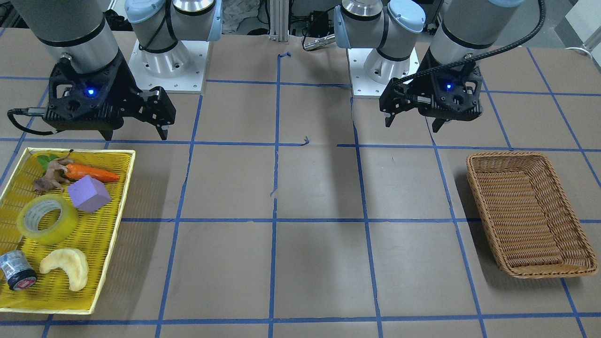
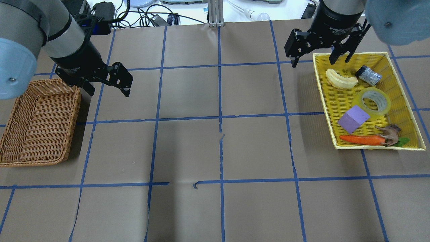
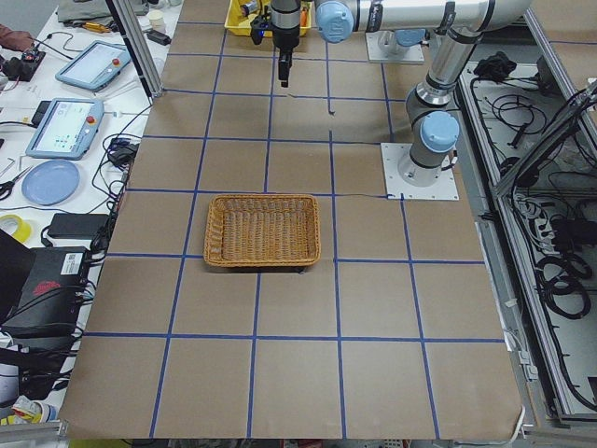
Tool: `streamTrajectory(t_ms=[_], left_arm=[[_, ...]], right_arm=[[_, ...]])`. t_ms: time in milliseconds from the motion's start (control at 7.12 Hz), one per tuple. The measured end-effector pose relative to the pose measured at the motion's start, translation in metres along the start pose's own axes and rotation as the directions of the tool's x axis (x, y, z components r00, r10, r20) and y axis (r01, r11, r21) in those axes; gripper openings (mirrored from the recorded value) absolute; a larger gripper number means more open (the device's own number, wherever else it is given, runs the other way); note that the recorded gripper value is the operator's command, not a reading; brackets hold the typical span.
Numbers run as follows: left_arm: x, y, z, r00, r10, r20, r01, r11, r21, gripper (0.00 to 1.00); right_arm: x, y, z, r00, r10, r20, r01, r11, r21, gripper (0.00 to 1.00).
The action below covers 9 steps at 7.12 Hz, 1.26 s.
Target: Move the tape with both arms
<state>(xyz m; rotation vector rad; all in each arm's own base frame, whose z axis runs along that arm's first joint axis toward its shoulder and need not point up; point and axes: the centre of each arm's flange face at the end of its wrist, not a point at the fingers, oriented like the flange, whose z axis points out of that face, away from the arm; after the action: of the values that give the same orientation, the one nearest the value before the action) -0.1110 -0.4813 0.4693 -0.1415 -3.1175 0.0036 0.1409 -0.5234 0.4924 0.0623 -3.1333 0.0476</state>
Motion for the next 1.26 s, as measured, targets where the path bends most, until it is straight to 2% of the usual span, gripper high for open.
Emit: streamTrajectory(t_ms=[1263], left_arm=[[-0.0005, 0.0002, 0.0003, 1.0, 0.016, -0.001, -0.016, 1.0, -0.001, 1.0]], right_arm=[[0.0001, -0.0001, 0.0004, 1.0, -0.002, -0.001, 0.002, 1.0, -0.001, 1.0]])
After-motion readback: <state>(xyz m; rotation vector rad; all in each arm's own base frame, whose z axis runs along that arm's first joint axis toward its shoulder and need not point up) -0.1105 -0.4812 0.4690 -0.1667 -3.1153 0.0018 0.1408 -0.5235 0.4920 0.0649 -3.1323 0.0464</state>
